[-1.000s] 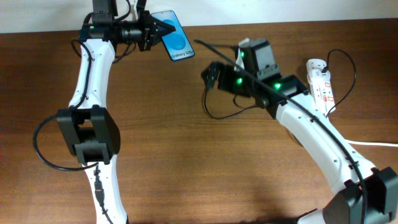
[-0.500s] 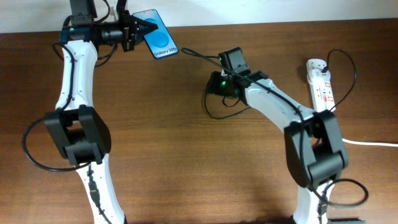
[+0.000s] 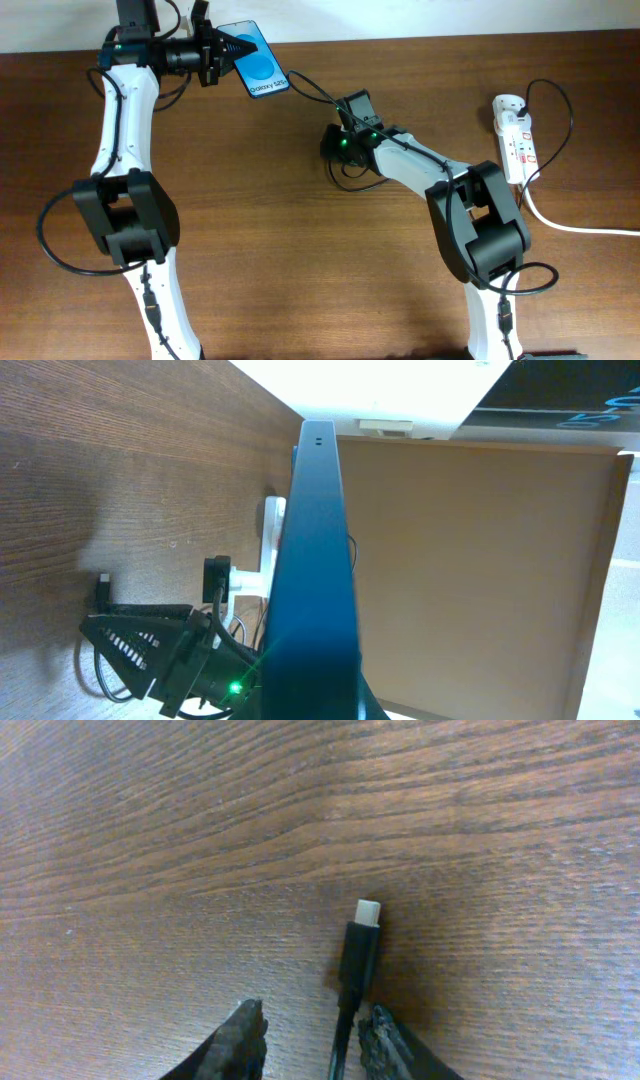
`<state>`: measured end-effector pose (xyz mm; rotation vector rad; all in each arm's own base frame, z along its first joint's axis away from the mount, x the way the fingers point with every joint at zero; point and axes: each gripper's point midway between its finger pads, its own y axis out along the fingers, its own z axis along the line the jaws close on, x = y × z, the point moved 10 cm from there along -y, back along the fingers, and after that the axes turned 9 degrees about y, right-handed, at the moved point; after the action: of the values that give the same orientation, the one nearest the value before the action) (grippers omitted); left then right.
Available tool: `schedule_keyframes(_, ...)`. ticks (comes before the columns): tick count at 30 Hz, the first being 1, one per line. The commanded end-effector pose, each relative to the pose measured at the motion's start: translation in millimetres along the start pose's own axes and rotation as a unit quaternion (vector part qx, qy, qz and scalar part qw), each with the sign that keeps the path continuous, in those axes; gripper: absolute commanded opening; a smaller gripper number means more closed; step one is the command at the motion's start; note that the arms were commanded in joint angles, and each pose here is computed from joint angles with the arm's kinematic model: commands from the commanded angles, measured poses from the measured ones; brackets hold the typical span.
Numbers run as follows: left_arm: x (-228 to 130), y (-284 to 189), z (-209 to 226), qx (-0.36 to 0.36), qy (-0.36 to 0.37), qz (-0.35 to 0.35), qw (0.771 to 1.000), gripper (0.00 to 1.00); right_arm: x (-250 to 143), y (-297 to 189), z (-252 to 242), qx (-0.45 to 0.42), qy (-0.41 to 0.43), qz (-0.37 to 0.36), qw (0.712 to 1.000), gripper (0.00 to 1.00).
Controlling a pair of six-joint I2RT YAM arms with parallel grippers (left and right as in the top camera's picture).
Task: Plug charger to phone and switch on socket
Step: 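Grasp the black USB-C cable end with the right gripper, then push the cable plug up into the phone's bottom port with the right gripper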
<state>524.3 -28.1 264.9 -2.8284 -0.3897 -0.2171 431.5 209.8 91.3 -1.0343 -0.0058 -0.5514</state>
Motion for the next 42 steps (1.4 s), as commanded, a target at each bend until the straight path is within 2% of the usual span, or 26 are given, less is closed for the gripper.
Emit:
schedule_keyframes(1, -1.8, -2.1, -8.0, -0.02, 0.016, 0.009, 1.0, 0.0, -13.9, 21.1, -13.0, -0.025, 0.004, 0.024, 0.999, 0.31)
schedule_keyframes(6, -2.7, -2.1, -7.5, -0.02, 0.011, 0.011, 1.0, 0.0, -19.3, 30.9, -21.8, -0.039, 0.007, 0.037, 0.999, 0.26)
schedule_keyframes(9, -2.7, -2.1, -7.7, -0.021, 0.011, 0.012, 1.0, 0.0, -22.1, 32.3, -25.5, -0.047, -0.014, 0.046, 0.998, 0.08)
schedule_keyframes(11, -2.7, -2.1, -7.7, -0.021, 0.012, 0.012, 1.0, 0.0, -22.2, 30.7, -25.1, -0.029, -0.043, 0.068, 0.996, 0.04)
schedule_keyframes(13, -3.1, -2.1, -8.3, -0.025, 0.034, 0.013, 0.999, 0.0, -18.6, 23.3, -21.5, 0.028, -0.073, 0.106, 0.991, 0.04)
schedule_keyframes(17, -4.1, -2.3, -10.2, -0.039, 0.052, 0.02, 0.998, 0.0, 2.6, -28.3, -6.5, 0.129, -0.125, 0.134, 0.974, 0.04)
schedule_keyframes(20, -6.9, -2.9, -14.6, -0.072, 0.09, 0.034, 0.993, 0.0, 13.1, -97.3, 9.5, 0.166, -0.172, 0.123, 0.963, 0.04)
schedule_keyframes(25, -9.9, -3.1, -19.5, -0.107, 0.092, 0.052, 0.989, 0.0, 7.8, -205.5, 32.5, 0.225, -0.215, 0.089, 0.946, 0.04)
schedule_keyframes(27, -12.4, 0.4, -22.6, -0.122, 0.103, 0.061, 0.985, 0.0, 1.2, -228.5, 36.2, 0.24, -0.22, 0.087, 0.941, 0.04)
schedule_keyframes(33, -21.6, 21.9, -31.5, -0.14, 0.108, 0.089, 0.98, 0.0, -25.1, -259.6, 26.1, 0.279, -0.176, 0.064, 0.942, 0.04)
schedule_keyframes(36, -27.8, 36.9, -36.5, -0.142, 0.109, 0.104, 0.978, 0.0, -44.7, -250.1, 16.7, 0.3, -0.115, 0.038, 0.946, 0.04)
schedule_keyframes(42, -43.6, 68.8, -48.0, -0.151, 0.103, 0.141, 0.973, 0.0, -70.1, -232.1, 39.1, 0.301, -0.081, 0.015, 0.95, 0.04)
